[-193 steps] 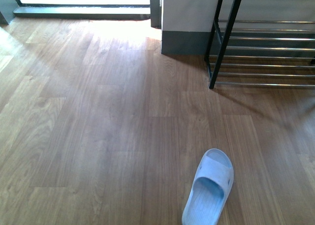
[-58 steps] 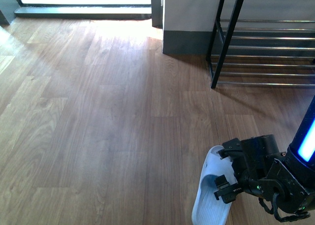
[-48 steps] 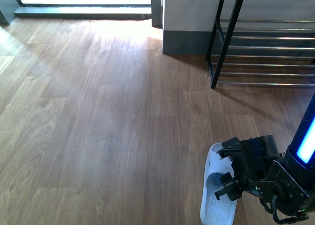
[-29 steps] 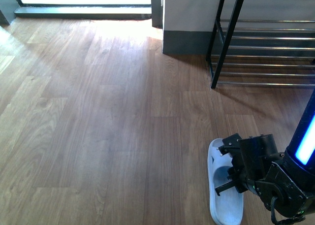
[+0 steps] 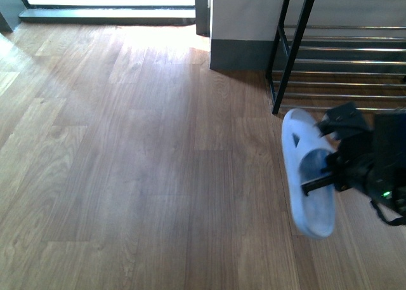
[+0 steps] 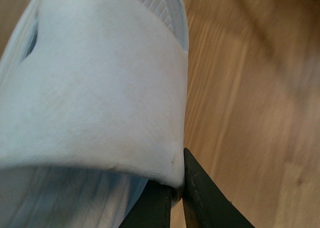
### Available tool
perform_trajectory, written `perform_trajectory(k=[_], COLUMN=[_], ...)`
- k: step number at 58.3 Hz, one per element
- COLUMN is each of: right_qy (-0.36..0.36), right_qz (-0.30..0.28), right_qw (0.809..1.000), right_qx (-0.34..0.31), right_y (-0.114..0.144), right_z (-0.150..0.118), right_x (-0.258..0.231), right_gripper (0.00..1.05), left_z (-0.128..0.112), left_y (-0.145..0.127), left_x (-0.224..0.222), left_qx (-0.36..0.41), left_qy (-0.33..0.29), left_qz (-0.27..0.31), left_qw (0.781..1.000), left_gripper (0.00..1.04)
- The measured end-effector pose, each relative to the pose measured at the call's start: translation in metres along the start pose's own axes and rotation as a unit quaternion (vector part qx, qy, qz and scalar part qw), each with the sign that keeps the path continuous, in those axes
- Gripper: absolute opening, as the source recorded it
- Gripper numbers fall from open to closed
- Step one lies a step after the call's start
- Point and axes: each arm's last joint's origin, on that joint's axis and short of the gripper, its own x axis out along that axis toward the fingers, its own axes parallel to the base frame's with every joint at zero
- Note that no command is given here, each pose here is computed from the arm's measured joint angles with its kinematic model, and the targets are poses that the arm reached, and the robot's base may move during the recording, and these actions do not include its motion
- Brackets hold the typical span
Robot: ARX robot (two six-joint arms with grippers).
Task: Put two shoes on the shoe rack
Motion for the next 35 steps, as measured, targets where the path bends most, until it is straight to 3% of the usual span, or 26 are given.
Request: perform_trajectory(k=[10,19,35], right_qy=[-0.054,-0.138,-0.233], right_qz=[0.039,0.085,0.097], right_qw=[0.998,0.987,0.967], right_qx=[-0.002,-0.003,0.040], right_y=[-0.024,-0.049,-0.070], right_z=[0.028,0.048,0.045], right_x=[-0.063,-0.148,-0.232], right_gripper=[0.02,0.02,0.02], left_z=[0.000,0.000,0.000], left_y=[0.000,0.000,0.000], left_x=[0.000,0.000,0.000], left_qx=[0.000,0.000,0.000], left_qy=[0.000,0.000,0.000], left_qz=[-0.001,0.000,0.000], left_qw=[1.000,1.000,1.000], left_gripper=[0.02,0.02,0.02])
